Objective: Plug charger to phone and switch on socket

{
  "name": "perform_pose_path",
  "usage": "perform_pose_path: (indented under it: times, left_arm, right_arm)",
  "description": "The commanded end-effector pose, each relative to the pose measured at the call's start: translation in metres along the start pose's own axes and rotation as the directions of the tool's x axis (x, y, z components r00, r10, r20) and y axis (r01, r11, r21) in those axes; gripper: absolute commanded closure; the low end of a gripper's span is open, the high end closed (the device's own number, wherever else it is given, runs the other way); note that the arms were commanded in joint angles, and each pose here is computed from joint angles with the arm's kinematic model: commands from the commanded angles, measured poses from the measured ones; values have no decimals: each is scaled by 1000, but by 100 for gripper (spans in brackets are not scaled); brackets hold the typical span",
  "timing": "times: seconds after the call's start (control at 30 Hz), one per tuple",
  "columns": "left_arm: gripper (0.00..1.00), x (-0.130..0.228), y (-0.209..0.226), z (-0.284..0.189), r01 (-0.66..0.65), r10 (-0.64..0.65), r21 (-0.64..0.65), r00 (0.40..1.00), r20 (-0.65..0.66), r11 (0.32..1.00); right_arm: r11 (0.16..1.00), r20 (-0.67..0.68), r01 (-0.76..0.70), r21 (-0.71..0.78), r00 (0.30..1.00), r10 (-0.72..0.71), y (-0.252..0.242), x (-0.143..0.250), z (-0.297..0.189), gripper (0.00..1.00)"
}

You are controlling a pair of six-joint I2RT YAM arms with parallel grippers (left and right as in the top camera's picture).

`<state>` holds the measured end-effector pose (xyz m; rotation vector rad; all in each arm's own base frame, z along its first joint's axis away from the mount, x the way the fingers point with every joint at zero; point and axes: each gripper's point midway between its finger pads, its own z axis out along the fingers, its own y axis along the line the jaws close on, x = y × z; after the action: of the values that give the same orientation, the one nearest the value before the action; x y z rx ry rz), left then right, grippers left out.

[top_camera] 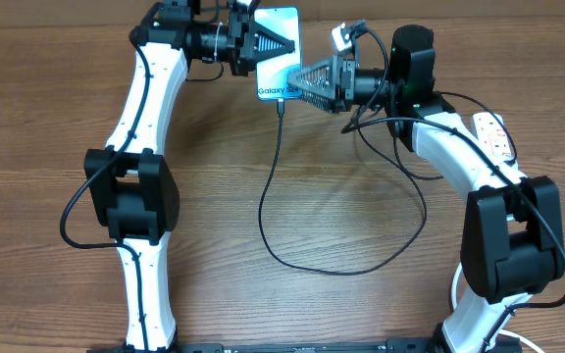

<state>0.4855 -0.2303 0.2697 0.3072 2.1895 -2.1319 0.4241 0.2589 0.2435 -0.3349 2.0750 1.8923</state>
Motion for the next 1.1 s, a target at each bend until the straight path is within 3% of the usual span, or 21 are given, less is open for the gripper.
perform_pose_path:
  times: [0.0, 0.33, 0.43, 0.53, 0.6, 0.77, 0.9, 1.07]
  left_arm:
    - [96, 3, -21, -4, -230, 231, 52, 973, -9, 972]
    - [96, 3, -21, -3, -299, 300, 54, 954, -7, 953]
    - [96, 5, -19, -3, -259, 260, 53, 966, -9, 964]
    - [96, 6, -5, -3, -106, 107, -15, 994, 5, 994]
    - [96, 8, 8, -4, 7, -5, -80, 1000, 26, 997]
    - [96, 11, 13, -5, 51, -48, -99, 998, 33, 994]
    - [96, 13, 17, -5, 94, -89, -120, 995, 40, 988]
    - [96, 14, 17, -5, 139, -135, -115, 990, 42, 984]
  right_arm:
    - [978, -136, 138, -155, 978, -159, 32, 23, -21, 7]
    - [969, -165, 145, -199, 970, -179, 28, 35, -27, 5]
    - [970, -169, 142, -196, 970, -176, 27, 37, -23, 12]
    - [976, -160, 137, -171, 973, -165, 23, 36, -16, 21]
    - [992, -111, 100, -75, 988, -108, 7, 28, -9, 24]
    - [992, -15, -5, 130, 1000, 7, -33, 20, -9, 27]
    - [991, -80, -49, 123, 995, 59, -34, 42, -2, 39]
    - [999, -185, -13, -30, 983, 7, -5, 60, 11, 53]
